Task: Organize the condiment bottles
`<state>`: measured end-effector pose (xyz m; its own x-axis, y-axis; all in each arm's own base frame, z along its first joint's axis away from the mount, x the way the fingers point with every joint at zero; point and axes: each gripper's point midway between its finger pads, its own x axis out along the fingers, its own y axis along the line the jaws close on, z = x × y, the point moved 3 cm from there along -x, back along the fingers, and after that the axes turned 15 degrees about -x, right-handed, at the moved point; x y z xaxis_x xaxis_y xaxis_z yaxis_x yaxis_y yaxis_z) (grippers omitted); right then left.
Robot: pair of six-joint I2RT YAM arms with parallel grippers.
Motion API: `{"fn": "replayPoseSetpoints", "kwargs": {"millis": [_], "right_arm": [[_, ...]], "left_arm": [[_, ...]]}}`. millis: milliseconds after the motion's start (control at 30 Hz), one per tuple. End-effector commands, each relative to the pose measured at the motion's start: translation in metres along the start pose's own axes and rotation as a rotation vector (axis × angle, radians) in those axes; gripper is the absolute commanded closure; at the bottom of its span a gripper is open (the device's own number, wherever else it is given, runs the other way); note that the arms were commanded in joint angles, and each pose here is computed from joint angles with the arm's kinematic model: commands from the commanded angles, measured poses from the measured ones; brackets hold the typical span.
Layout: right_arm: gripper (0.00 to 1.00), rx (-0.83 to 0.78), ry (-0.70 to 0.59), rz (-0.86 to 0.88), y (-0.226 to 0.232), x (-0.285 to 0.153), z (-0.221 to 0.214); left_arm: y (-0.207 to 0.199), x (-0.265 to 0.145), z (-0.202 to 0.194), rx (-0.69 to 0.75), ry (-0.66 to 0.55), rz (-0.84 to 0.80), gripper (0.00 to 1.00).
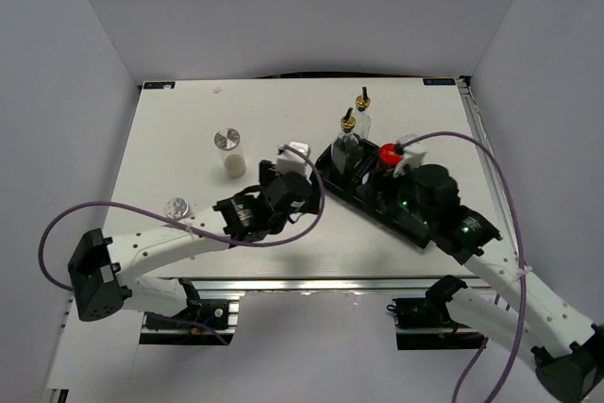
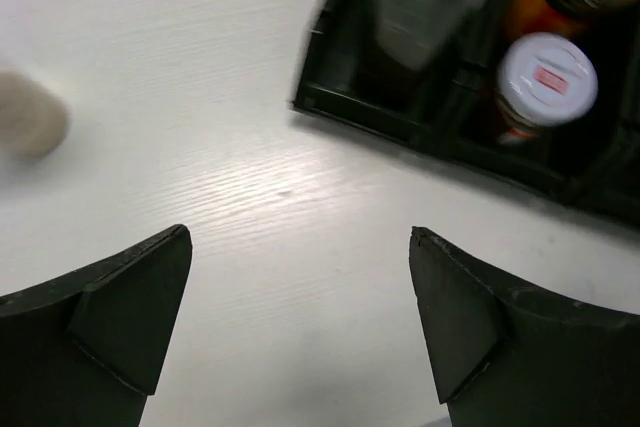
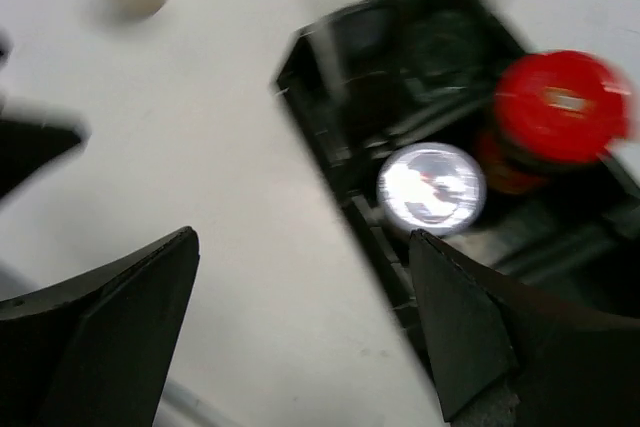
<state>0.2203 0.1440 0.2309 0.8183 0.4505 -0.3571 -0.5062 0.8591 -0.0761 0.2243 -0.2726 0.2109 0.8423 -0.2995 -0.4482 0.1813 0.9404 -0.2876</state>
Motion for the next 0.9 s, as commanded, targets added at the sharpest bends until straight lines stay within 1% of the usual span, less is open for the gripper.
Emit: {"fn": "replayPoseSetpoints", "kwargs": {"millis": [0,33,67,100,167,233,300,333,367,400,433,467,500,533,567,600,633,667,700,733,767,800,833,867], "right_arm": [[0.11,-0.178,-0.113,0.195,0.047,-0.006,0.031],[0.10,-0.217,-0.115,0.251,0.063,-0.006,0.031],[0.10,-0.227,-0.131,0.263,0.067,-0.005,0.035],[0.11,-0.245,-0.123,0.305,0.075,-0.001,0.032],[0.10,-0.262,-0.145,0.368,0.090,0.003,0.037],[0.10,-0.303,-0.110,0.426,0.108,0.012,0.032],[0.10,-0.326,-0.118,0.454,0.124,0.015,0.041],[0.11,-0.378,-0.097,0.483,0.137,0.022,0.034],[0.11,-0.387,-0.095,0.483,0.141,0.026,0.035],[0.11,-0.387,-0.098,0.465,0.145,0.038,0.037],[0.11,-0.383,-0.116,0.457,0.148,0.044,0.044],[0.11,-0.379,-0.125,0.450,0.151,0.050,0.050],[0.11,-0.385,-0.086,0.451,0.157,0.065,0.042],[0.11,-0.372,-0.139,0.449,0.163,0.072,0.062],[0.11,-0.359,-0.147,0.441,0.168,0.081,0.067],[0.11,-0.358,-0.108,0.418,0.173,0.101,0.058],[0.11,-0.345,-0.165,0.411,0.180,0.111,0.080],[0.11,-0.346,-0.169,0.405,0.184,0.121,0.085],[0.11,-0.358,-0.124,0.410,0.194,0.142,0.071],[0.11,-0.364,-0.131,0.408,0.199,0.152,0.075],[0.10,-0.358,-0.184,0.401,0.205,0.159,0.098],[0.11,-0.378,-0.158,0.403,0.212,0.178,0.086],[0.11,-0.388,-0.165,0.400,0.217,0.187,0.089],[0.11,-0.378,-0.222,0.399,0.223,0.193,0.110]], "left_arm": [[0.062,-0.005,0.019,-0.132,-0.092,0.229,0.02],[0.073,-0.005,0.020,-0.187,-0.091,0.256,0.02],[0.097,-0.006,0.025,-0.229,-0.105,0.314,0.02],[0.107,-0.007,0.030,-0.268,-0.125,0.337,0.02],[0.128,-0.014,0.043,-0.318,-0.183,0.396,0.02],[0.140,-0.019,0.049,-0.341,-0.207,0.432,0.02],[0.160,-0.022,0.058,-0.372,-0.246,0.492,0.02],[0.169,-0.021,0.062,-0.388,-0.263,0.513,0.02],[0.186,-0.018,0.066,-0.433,-0.264,0.546,0.02],[0.192,-0.014,0.068,-0.455,-0.254,0.546,0.02],[0.194,-0.010,0.072,-0.474,-0.259,0.523,0.02],[0.205,-0.009,0.078,-0.510,-0.277,0.540,0.02],[0.206,-0.007,0.081,-0.527,-0.278,0.526,0.02],[0.208,-0.008,0.090,-0.544,-0.305,0.529,0.02],[0.217,-0.011,0.098,-0.565,-0.337,0.561,0.02],[0.225,-0.013,0.104,-0.568,-0.361,0.586,0.02],[0.240,-0.014,0.114,-0.594,-0.399,0.620,0.02],[0.249,-0.014,0.117,-0.609,-0.406,0.638,0.02],[0.254,-0.011,0.117,-0.635,-0.385,0.622,0.02],[0.260,-0.008,0.118,-0.655,-0.380,0.621,0.02],[0.271,-0.009,0.120,-0.681,-0.389,0.632,0.02],[0.273,-0.009,0.121,-0.678,-0.383,0.621,0.02],[0.276,-0.011,0.121,-0.674,-0.395,0.634,0.02],[0.280,-0.015,0.119,-0.674,-0.410,0.658,0.02]]}}
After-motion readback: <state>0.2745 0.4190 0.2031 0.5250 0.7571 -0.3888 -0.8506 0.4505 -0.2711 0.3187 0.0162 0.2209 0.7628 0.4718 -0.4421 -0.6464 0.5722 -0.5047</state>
